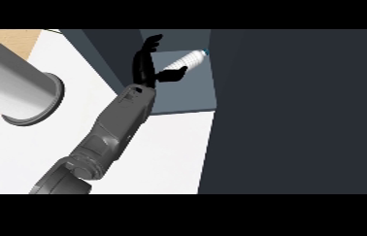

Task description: Pick up the bottled water, place it into the cabinet and close the cabinet

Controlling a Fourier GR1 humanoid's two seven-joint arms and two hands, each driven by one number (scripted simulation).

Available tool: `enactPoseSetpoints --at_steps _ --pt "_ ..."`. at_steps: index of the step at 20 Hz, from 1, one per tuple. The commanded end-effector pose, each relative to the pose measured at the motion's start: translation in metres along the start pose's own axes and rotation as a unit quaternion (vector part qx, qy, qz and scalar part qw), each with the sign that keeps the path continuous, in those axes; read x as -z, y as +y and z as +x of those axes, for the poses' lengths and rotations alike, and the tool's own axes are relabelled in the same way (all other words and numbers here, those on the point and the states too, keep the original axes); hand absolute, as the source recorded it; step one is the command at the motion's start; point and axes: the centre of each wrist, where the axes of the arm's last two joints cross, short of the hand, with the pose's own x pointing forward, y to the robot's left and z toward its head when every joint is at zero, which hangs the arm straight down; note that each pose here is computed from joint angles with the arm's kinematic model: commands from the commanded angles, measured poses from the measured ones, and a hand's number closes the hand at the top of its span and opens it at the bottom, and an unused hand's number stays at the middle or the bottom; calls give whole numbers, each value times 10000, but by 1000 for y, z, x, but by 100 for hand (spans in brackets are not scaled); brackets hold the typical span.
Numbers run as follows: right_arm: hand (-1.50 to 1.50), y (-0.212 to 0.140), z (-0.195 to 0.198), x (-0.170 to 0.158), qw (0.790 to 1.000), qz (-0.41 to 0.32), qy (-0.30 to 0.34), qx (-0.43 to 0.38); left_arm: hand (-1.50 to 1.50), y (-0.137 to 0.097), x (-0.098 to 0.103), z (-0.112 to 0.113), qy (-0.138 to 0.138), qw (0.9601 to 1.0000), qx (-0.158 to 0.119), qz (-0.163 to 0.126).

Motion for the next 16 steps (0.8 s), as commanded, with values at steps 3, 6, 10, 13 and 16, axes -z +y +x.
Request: enactPoseSetpoints --at_steps 3,6,10,13,16 --pt "-150 2 14 -11 9999 105 -57 118 -150 4 -3 -14 104 9985 496 216" --pt "-150 1 13 -1 9999 35 -111 25 -150 11 3 -13 30 9986 460 243" --pt "-150 5 16 -9 9997 169 -111 130 -150 3 -7 -18 43 9990 328 301" --pt "-150 -2 14 -8 9999 81 -88 20 -150 3 -10 -20 -82 9999 -5 64" --pt "-150 5 17 -15 9997 95 -110 207 -150 1 -6 -9 -426 9982 -396 -170"
